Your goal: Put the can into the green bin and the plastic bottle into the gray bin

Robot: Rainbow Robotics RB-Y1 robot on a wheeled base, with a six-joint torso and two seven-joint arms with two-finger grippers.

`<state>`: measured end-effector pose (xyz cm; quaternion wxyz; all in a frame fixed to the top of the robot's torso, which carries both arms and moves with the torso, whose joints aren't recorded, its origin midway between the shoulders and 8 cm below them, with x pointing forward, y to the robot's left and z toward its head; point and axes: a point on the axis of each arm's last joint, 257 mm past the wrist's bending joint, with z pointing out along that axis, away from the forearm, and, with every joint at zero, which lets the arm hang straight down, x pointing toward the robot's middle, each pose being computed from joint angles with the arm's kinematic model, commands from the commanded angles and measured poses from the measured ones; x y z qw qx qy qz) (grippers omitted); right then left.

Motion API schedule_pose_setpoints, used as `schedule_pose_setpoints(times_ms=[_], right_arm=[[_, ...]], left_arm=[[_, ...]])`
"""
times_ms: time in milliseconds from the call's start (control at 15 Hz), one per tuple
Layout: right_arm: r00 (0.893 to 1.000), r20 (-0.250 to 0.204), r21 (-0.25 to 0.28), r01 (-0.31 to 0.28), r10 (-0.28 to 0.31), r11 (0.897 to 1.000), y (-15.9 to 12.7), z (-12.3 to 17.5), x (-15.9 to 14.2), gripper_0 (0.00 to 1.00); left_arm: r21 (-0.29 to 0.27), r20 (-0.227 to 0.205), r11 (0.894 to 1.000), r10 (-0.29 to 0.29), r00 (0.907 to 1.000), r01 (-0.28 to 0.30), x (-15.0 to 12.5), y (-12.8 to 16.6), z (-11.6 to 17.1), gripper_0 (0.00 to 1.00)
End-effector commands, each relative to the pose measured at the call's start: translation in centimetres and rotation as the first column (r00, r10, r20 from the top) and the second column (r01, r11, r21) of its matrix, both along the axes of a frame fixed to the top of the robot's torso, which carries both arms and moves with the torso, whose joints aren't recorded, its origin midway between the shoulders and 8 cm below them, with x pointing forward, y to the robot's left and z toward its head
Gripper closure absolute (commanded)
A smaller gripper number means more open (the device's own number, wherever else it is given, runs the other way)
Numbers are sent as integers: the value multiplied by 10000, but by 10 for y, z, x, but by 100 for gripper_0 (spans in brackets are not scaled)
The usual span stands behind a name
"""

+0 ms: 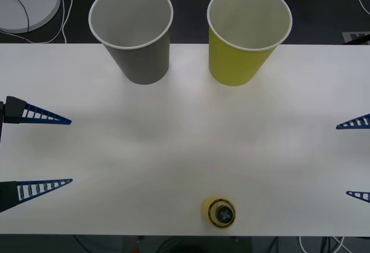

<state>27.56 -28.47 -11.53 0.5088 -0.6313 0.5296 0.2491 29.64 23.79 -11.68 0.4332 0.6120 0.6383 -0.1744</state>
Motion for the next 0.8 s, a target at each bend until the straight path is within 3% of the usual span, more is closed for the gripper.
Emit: schedule_pose_setpoints(times_ms=[67,333,800], right_arm=[[9999,-98,-39,35,-35,10000,-9,-16,-8,0],[9988,-483,142,-23,30,9999,-13,-41,-19,0],[9835,-1803,692,-4,129,9976,-6,-93,-29,0]], left_arm=[[0,0,10000,0,10000,0,0,0,0,0],[0,0,10000,0,10000,0,0,0,0,0],[0,0,10000,0,10000,0,0,0,0,0]])
